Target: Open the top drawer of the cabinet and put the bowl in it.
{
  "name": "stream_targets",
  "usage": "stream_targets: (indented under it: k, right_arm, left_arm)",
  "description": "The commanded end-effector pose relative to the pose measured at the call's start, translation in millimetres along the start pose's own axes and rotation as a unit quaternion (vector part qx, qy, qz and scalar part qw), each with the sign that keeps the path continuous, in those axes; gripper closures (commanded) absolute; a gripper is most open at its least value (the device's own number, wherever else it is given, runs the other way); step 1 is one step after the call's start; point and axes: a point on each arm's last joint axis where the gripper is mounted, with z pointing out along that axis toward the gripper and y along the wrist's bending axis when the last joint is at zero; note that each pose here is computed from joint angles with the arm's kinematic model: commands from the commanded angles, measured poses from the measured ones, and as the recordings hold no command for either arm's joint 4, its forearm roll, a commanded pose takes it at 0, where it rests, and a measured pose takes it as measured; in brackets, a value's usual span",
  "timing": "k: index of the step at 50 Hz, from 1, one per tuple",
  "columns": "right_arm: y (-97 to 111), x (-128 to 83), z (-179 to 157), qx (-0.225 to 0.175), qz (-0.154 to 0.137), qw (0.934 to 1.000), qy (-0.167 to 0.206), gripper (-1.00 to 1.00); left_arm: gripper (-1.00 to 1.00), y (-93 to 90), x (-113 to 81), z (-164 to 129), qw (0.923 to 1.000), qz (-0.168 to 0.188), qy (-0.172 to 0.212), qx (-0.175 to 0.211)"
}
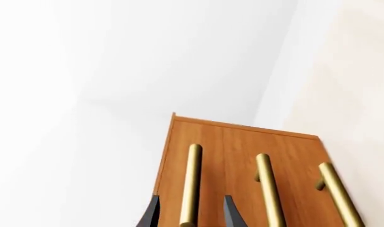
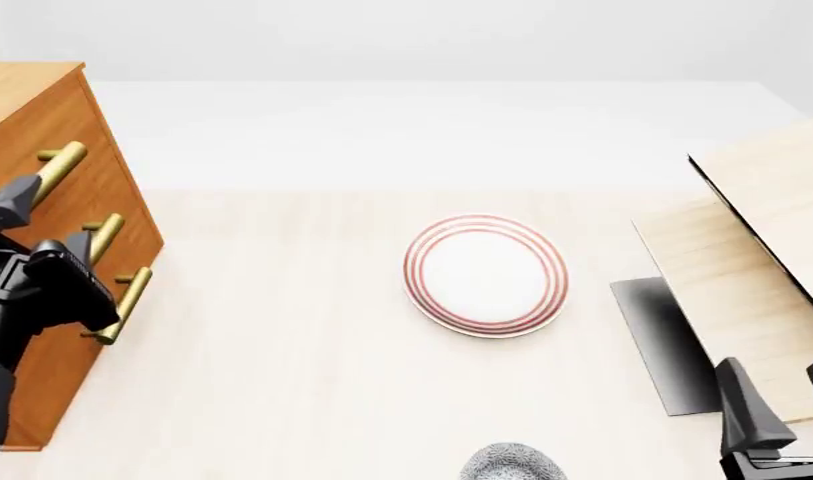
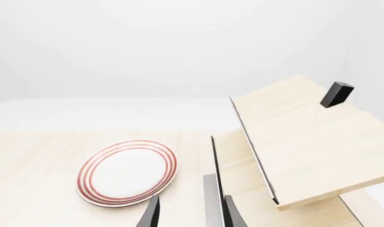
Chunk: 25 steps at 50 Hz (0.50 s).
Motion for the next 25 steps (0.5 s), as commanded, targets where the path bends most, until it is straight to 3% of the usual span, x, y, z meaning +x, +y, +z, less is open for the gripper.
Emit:
stream_targets:
  k: [1,25]
  right_arm:
    - [0.0,0.1,-0.1,0.0,0.0,1.0,0.0,-1.0]
    - [0.0,0.1,-0.1,0.0,0.0,1.0,0.0,-1.0]
  left_arm:
    - [-1.0,-4.6,6.2,1.7,0.9999,0.004,0.013,0.001]
    - [-1.0,-6.5,17.5,-1.8,0.9992,0.002,0.039,-0.001]
